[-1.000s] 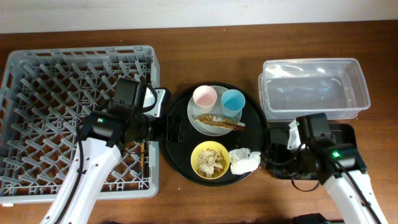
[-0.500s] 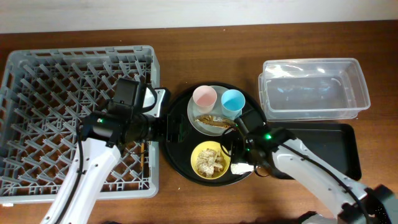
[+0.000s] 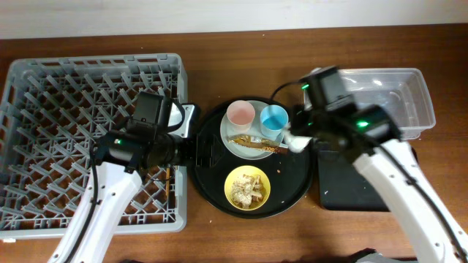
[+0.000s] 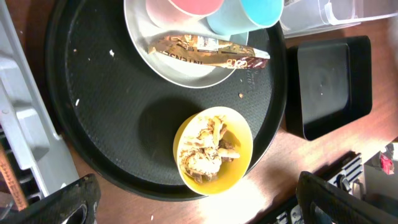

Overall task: Sort waste into correct bins and load items into the dishwasher rack
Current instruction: 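Carry tissue with right gripper and drop it into clear bin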

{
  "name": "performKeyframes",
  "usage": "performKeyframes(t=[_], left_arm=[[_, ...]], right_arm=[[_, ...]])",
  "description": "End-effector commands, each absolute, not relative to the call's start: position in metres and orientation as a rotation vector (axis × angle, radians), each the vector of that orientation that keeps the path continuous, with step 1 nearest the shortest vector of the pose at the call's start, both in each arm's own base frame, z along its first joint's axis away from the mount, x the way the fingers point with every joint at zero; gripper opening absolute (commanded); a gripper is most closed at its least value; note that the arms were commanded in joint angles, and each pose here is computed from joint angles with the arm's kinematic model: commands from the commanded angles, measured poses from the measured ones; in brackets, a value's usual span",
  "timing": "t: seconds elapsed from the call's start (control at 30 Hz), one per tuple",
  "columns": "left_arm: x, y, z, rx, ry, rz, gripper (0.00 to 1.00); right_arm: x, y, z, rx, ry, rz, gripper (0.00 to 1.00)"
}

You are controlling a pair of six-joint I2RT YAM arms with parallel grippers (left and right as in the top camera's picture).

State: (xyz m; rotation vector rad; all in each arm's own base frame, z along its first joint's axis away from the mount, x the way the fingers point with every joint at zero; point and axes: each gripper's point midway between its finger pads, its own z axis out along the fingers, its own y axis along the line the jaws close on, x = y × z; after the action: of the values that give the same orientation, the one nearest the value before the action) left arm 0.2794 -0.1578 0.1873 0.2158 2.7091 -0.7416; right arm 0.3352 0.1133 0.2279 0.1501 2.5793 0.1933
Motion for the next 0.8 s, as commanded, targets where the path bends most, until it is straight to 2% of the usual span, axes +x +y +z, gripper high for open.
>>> performKeyframes(t=[0.0,0.1,0.13,0.17,0.2,0.23,0.3,0.37,0.4,0.43,0.47,0.57,0.77], left_arm=[[0.280,-0.159,0.195,0.225,2.684,-0.757,0.99],[0.280,-0.159,0.195,0.224,2.684,-0.757,0.99],[0.280,-0.159,0.195,0.224,2.684,-0.757,0.99],[0.281,-0.159,0.195,0.225,2.684,-0.757,0.99],[0.280,-0.159,0.195,0.225,2.684,-0.757,0.99],[0.280,-0.159,0.195,0.225,2.684,-0.757,0.99],[0.280,-0.159,0.195,0.224,2.684,-0.757,0.99],[0.281,-0.159,0.195,0.224,2.684,-0.757,0.99],[0.280,-0.159,0.195,0.225,2.684,-0.757,0.99],[0.280,-0.159,0.195,0.225,2.684,-0.757,0.99],[0.281,-0.159,0.195,0.225,2.684,-0.757,0.99],[0.280,-0.159,0.195,0.225,2.684,-0.757,0.99],[0.280,-0.159,0.195,0.225,2.684,-0.757,0.99]], right_arm=[[0.366,0.018,0.225,0.414,2.465,-0.188,0.05],[0.402,-0.035,0.187,0.599,2.456,-0.258,0.05],[0.416,-0.047,0.162,0.640,2.476,-0.283,0.11],[0.424,-0.056,0.144,0.667,2.490,-0.299,0.75],[0.426,-0.064,0.138,0.689,2.492,-0.311,0.99],[0.429,-0.070,0.145,0.672,2.480,-0.317,0.99],[0.426,-0.067,0.188,0.651,2.457,-0.270,0.99],[0.410,-0.032,0.225,0.592,2.535,-0.013,1.00],[0.380,0.009,0.251,0.531,2.632,0.286,0.93],[0.361,0.028,0.263,0.507,2.670,0.423,0.72],[0.344,0.043,0.270,0.488,2.700,0.534,0.59],[0.311,0.097,0.261,0.543,2.837,0.721,0.58],[0.302,0.175,0.200,0.426,2.912,0.669,0.59]])
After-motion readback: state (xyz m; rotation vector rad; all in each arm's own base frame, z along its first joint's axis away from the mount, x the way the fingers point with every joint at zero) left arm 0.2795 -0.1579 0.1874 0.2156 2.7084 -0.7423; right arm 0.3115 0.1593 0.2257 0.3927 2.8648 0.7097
